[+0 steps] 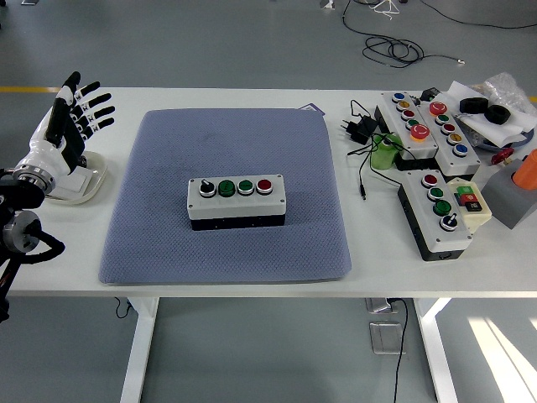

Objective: Pick up the button,place it on the desk,press the button,press the button

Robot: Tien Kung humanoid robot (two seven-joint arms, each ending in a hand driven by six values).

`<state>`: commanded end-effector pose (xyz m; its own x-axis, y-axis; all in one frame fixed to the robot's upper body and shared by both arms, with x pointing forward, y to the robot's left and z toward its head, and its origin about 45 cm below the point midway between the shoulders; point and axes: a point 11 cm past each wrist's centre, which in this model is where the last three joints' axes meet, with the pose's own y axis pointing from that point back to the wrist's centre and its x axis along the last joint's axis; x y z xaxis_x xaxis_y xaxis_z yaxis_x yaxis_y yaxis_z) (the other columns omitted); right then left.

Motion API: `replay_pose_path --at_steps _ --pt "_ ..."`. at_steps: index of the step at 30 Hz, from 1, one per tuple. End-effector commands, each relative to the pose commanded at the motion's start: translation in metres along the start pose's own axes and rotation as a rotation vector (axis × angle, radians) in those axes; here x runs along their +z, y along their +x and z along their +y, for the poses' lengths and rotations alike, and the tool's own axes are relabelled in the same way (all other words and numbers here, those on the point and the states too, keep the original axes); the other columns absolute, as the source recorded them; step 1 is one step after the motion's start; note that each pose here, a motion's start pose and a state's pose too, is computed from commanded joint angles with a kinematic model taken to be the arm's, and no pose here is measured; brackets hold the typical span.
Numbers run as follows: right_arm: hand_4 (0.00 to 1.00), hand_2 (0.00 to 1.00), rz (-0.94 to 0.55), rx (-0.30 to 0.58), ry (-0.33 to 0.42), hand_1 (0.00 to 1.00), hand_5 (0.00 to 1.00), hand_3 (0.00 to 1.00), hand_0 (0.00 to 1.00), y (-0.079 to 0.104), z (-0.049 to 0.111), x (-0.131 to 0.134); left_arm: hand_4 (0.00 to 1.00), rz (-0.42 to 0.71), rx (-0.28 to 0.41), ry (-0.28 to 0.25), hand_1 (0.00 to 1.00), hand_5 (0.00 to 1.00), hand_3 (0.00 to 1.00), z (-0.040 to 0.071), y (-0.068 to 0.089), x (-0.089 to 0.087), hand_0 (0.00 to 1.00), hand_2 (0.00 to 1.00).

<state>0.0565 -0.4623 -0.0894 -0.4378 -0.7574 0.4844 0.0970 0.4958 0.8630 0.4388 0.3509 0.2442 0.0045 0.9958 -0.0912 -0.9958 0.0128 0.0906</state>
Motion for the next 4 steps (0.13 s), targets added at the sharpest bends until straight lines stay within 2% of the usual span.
replay_pose_path --at_steps 4 --pt "0.412 0.817 0.002 0.001 -0.002 0.797 0.479 0.751 0.787 0.0004 -0.0003 0.0011 0.720 -0.004 -0.008 -0.008 0.797 0.998 0.879 0.0001 -0.0036 0.0032 0.778 0.834"
